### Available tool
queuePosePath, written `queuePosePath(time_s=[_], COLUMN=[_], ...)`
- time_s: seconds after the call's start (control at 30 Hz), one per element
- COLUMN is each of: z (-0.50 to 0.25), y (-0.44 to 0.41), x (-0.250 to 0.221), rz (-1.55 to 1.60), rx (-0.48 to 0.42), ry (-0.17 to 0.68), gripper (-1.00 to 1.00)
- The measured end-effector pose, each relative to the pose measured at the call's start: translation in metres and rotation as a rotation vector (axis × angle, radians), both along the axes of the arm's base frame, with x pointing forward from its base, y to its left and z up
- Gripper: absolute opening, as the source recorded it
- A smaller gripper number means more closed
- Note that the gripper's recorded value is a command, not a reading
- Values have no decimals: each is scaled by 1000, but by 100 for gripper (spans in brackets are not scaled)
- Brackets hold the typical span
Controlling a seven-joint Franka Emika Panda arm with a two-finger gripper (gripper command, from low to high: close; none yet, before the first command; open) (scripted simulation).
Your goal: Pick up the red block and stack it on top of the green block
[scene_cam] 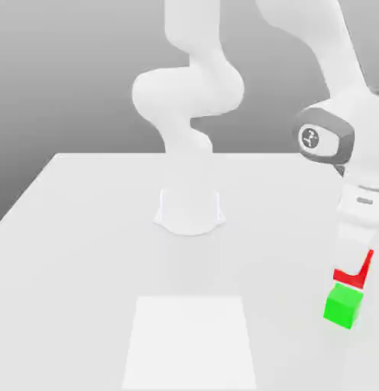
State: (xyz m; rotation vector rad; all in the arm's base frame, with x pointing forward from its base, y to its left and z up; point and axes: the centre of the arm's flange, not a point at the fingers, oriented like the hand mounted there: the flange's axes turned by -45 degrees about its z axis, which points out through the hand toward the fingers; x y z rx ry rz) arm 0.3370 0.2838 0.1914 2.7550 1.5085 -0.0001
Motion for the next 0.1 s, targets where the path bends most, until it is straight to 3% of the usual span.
queuePosePath(time_s=[0.03, 0.1], z=[-7, -7], y=[0, 0], x=[0, 0], rz=[1, 1], rx=[0, 0], ry=[0, 0], gripper=[100, 100])
